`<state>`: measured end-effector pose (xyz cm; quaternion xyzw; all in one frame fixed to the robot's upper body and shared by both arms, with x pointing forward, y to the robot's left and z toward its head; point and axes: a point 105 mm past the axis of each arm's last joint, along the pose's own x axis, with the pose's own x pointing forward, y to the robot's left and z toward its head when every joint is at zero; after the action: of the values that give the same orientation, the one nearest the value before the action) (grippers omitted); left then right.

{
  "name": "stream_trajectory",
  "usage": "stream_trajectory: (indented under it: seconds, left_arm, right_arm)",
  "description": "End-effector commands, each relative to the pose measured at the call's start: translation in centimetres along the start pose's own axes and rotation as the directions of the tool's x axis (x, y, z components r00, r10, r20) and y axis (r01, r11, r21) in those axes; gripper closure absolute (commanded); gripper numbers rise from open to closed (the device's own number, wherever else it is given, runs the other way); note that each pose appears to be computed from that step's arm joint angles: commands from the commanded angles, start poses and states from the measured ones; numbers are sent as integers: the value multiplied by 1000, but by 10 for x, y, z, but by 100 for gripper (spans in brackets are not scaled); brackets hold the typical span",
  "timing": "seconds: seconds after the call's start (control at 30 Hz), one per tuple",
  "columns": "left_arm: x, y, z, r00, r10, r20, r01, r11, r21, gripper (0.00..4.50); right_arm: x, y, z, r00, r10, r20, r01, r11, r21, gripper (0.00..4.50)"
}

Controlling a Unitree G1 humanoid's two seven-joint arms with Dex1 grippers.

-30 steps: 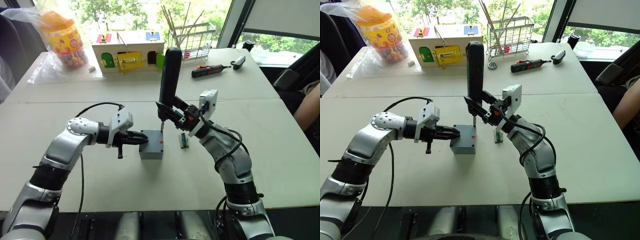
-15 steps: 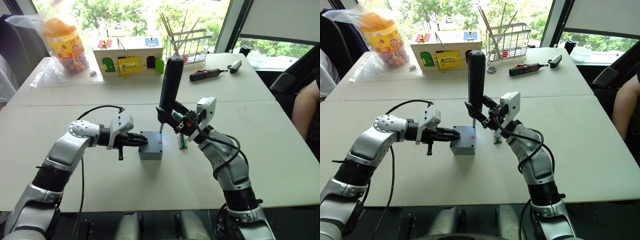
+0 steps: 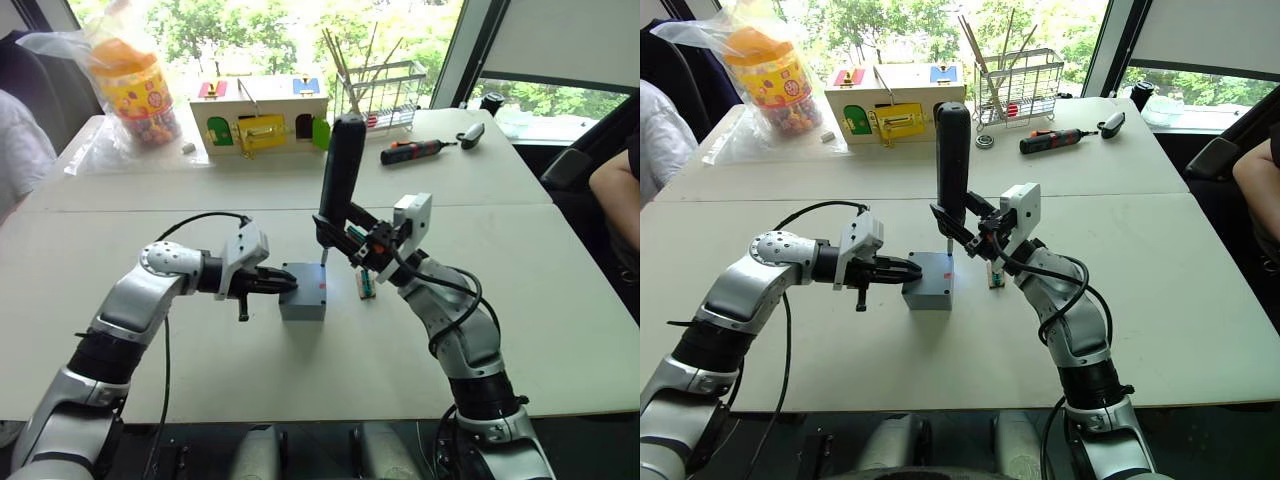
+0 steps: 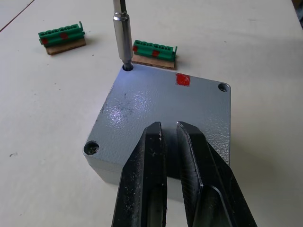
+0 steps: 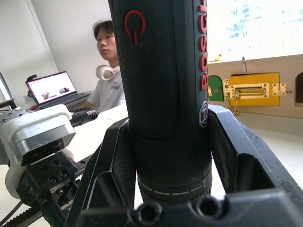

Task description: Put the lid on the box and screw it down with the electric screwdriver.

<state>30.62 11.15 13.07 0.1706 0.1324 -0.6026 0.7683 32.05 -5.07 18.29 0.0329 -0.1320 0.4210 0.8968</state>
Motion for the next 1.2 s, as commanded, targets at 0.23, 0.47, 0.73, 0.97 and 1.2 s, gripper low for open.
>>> stream_trajectory:
  seconds: [0.23,0.47,0.73,0.97,1.2]
  left_arm:
    - [9,-5,-10,999,-27,-19,26,999,-33,405]
    - [13,-3,11,993,-33,115,43,996,-79,405]
    - [-5,8,74,934,-6,358,39,996,-85,405]
    - [6,-12,64,978,-71,197,55,995,87,405]
    - [11,-25,55,990,-74,117,54,984,170,405]
  right_arm:
    - [-9,-18,26,999,-44,2,44,999,25,269]
    - [-17,-35,104,988,-72,135,63,996,68,269]
    - [-42,-106,147,930,-286,-229,316,943,107,269]
    - [-120,-143,81,567,-293,-770,566,818,106,269]
    - [-155,-157,37,380,-205,-902,679,724,122,269]
